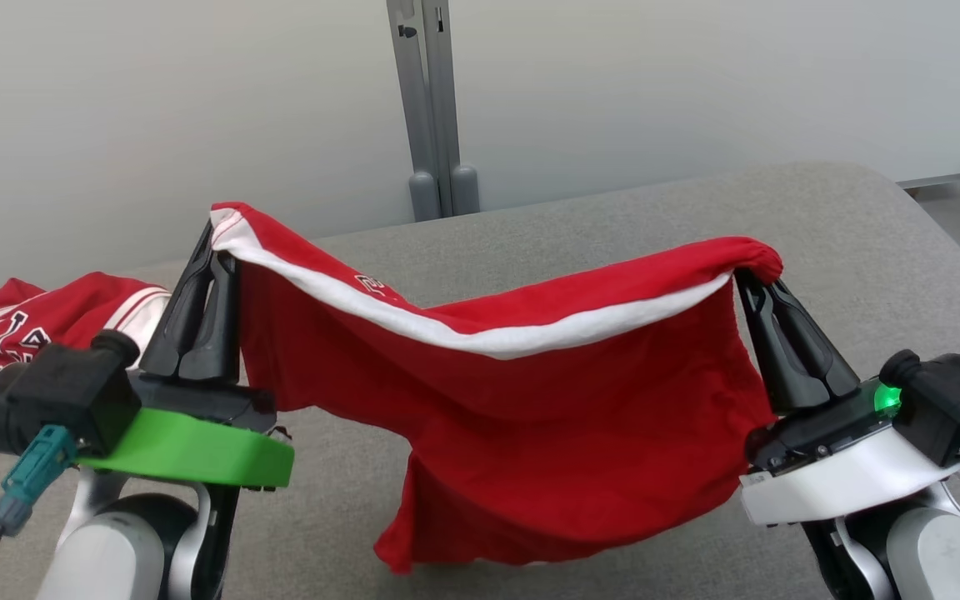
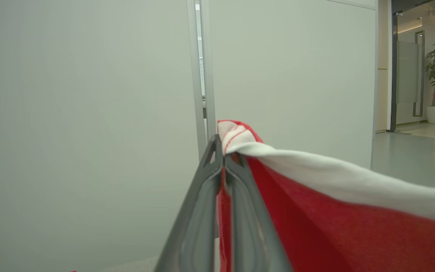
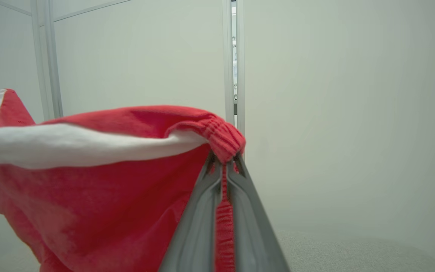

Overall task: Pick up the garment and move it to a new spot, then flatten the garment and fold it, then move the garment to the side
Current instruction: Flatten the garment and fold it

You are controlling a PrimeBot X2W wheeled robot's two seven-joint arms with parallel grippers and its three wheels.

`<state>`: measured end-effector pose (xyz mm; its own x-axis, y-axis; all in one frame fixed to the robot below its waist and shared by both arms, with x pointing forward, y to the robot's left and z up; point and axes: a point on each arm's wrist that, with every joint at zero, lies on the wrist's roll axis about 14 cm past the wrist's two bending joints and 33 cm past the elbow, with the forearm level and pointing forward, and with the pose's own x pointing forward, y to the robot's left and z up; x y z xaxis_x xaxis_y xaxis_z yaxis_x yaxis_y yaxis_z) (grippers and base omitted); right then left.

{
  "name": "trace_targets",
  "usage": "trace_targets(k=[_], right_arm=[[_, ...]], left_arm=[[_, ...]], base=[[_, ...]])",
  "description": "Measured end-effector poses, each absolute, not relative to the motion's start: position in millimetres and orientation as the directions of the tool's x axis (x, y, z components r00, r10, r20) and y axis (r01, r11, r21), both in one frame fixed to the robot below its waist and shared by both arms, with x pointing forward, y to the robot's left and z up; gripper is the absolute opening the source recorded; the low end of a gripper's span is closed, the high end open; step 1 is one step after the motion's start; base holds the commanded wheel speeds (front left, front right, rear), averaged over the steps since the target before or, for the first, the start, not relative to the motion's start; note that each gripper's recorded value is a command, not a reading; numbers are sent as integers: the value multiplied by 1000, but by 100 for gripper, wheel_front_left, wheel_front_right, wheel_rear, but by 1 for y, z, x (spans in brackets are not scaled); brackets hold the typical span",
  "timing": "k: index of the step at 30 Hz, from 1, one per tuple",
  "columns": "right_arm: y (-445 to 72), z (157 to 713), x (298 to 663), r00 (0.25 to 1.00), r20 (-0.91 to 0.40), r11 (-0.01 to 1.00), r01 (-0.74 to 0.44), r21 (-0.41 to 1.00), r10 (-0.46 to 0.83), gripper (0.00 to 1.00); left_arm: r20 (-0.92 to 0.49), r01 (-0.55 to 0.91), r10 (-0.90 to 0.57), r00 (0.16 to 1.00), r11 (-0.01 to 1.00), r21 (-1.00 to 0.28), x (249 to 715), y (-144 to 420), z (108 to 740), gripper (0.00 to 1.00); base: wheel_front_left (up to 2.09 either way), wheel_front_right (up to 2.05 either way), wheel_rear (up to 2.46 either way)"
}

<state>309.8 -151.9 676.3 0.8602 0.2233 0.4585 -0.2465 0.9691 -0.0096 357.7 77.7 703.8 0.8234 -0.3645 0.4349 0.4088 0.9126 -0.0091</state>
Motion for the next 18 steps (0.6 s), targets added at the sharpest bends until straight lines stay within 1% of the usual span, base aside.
trace_targets(k=[2,4,7,9,10,12,16,18], right_arm=[[-150,669,314,872,432,968,-252,-5,230,0],[-146,657,323,889,393,963,-267,26,236,0],[-141,640,347,910,325,956,-289,49,258,0],[-139,636,370,917,292,954,-297,42,273,0],[-137,640,386,916,293,951,-303,55,274,0],[-133,650,416,909,299,952,-306,5,291,0],[-131,674,480,899,336,958,-283,-41,280,0],[-134,694,508,884,391,963,-267,-27,256,0]], left_arm=[[405,428,-376,833,903,-41,364,74,696,0],[362,439,-398,843,898,-35,376,71,686,0],[299,454,-419,858,889,-57,400,69,673,0],[267,463,-427,864,882,-86,419,67,670,0],[257,464,-433,864,883,-72,432,67,672,0],[263,445,-420,868,895,-37,460,73,682,0],[311,400,-382,870,916,6,518,77,708,0],[369,378,-364,855,925,37,543,77,728,0]], base=[[0,0,0],[0,0,0],[0,0,0],[0,0,0],[0,0,0],[0,0,0],[0,0,0],[0,0,0]])
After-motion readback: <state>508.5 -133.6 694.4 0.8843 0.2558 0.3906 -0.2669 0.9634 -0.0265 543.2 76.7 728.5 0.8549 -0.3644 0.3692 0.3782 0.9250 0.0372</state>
